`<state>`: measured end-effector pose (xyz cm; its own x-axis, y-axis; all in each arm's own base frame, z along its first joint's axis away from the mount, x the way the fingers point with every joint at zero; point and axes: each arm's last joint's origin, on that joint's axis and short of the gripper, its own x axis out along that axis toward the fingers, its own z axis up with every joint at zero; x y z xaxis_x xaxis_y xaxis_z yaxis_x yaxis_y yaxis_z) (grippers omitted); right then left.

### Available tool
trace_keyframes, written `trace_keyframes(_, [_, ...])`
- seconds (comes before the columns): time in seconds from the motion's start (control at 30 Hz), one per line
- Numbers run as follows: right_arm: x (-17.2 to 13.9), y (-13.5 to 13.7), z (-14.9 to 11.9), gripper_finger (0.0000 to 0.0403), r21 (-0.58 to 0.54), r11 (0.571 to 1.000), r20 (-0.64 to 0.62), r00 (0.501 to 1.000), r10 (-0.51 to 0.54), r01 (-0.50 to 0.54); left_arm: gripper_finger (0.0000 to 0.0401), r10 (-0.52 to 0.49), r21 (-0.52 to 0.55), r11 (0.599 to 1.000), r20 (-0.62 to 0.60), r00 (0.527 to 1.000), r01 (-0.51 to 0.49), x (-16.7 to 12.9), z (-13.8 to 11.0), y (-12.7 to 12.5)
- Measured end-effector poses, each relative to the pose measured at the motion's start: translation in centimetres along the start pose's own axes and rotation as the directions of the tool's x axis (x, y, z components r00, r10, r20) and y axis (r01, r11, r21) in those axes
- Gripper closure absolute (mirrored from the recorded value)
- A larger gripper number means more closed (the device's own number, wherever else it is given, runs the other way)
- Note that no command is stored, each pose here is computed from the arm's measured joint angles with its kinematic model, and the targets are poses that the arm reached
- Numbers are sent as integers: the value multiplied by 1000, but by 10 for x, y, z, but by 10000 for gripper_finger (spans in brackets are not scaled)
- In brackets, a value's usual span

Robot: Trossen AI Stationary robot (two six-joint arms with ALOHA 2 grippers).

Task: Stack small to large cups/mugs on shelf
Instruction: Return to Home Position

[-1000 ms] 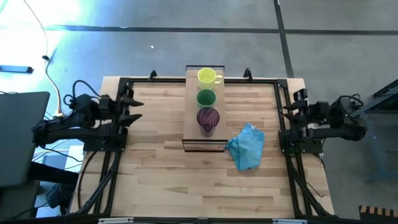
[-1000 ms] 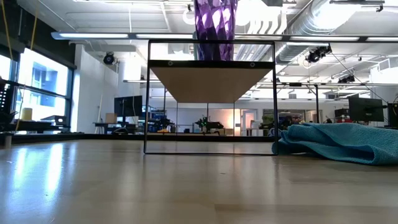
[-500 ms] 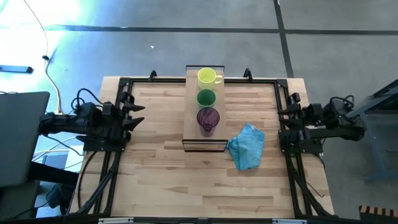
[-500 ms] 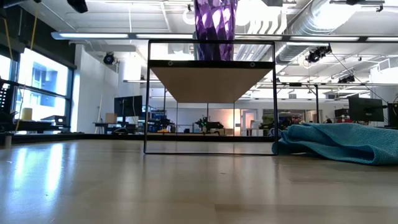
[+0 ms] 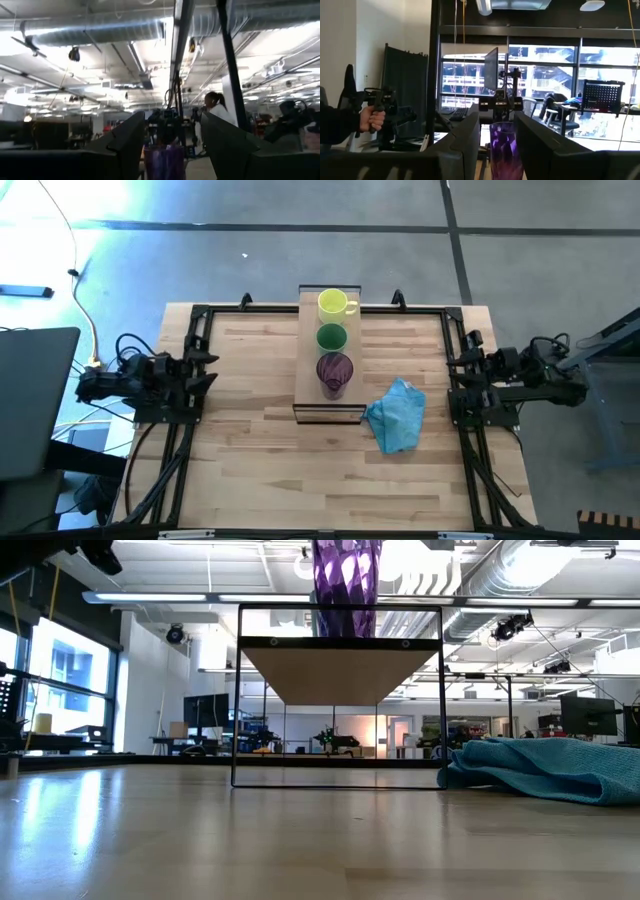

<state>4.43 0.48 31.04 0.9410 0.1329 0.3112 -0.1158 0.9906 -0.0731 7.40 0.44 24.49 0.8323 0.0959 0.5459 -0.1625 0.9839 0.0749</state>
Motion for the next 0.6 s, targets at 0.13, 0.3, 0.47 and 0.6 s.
trace_keyframes(0.13, [0,0,0,288,-1,1000,2,1000,0,0,217,-14,0,1000,-6,1000,14,-2,-8,-1])
trace_keyframes(0.3, [0,0,1,288,-3,1000,8,1000,-1,1,217,-16,2,1000,-22,1000,16,-4,-17,-2])
trace_keyframes(0.47, [0,0,-4,288,9,1000,-37,999,2,-2,217,-4,-6,1000,-69,998,4,-8,-33,-4])
trace_keyframes(0.6, [0,1,-5,288,35,999,-52,998,32,-30,217,14,-10,1000,-47,999,-14,-8,-31,-3])
